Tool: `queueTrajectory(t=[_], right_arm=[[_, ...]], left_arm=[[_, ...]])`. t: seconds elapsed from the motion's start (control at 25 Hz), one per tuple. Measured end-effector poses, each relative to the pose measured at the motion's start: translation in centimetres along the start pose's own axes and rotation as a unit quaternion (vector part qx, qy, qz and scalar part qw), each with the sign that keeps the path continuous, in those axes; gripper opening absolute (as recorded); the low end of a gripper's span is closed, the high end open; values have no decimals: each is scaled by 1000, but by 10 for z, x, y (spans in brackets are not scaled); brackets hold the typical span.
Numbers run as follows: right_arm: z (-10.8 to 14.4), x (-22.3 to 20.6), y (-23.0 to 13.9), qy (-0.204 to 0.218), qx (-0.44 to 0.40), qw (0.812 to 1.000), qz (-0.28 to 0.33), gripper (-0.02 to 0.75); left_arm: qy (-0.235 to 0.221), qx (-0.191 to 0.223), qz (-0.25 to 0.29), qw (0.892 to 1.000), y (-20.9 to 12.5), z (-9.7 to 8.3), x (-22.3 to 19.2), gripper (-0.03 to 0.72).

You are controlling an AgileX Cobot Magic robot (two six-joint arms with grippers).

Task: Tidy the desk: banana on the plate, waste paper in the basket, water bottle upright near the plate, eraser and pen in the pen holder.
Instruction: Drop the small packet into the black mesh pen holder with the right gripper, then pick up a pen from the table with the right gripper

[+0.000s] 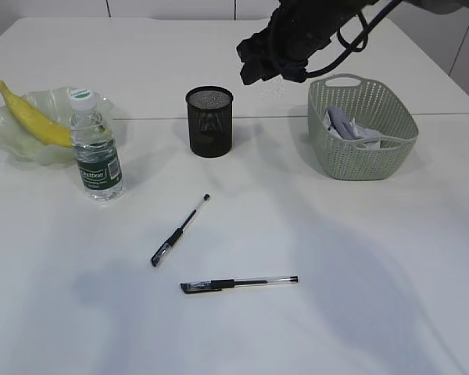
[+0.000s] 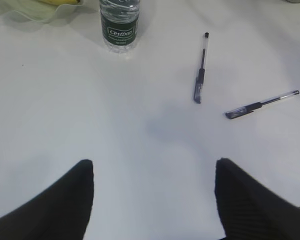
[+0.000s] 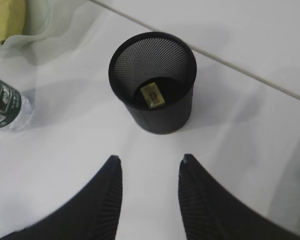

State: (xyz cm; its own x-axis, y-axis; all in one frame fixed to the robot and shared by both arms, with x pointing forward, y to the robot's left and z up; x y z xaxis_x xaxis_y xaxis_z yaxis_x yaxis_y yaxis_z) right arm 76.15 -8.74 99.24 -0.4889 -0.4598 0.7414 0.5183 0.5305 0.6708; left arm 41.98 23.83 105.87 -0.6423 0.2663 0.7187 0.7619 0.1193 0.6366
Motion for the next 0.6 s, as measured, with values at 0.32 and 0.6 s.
queueTrajectory(t=[0.32,0.6], right_arm=[[23,26,-25,37,-25,997,61,283],[51,54,-53,30,14,993,117,283]], left_arm=[[4,-3,-1,1000,0,1,0,534],[7,-4,7,1000,-2,3,0,531]])
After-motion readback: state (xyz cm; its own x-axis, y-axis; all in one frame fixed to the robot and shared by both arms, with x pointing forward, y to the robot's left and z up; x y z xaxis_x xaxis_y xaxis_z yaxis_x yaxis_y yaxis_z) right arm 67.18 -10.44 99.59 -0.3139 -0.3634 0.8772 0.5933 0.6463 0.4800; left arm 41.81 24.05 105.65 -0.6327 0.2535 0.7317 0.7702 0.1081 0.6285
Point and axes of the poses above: a point on each arm's last joint axis where the gripper is mounted, x pointing back along that axis away from the gripper, z along the wrist's bending axis when the last joint is at zero, y = z × x, the point moved 8 cm from there along -x, pointing out along that axis toward the gripper, and after that the axes turned 12 degrees about x, right-handed, at the moved point
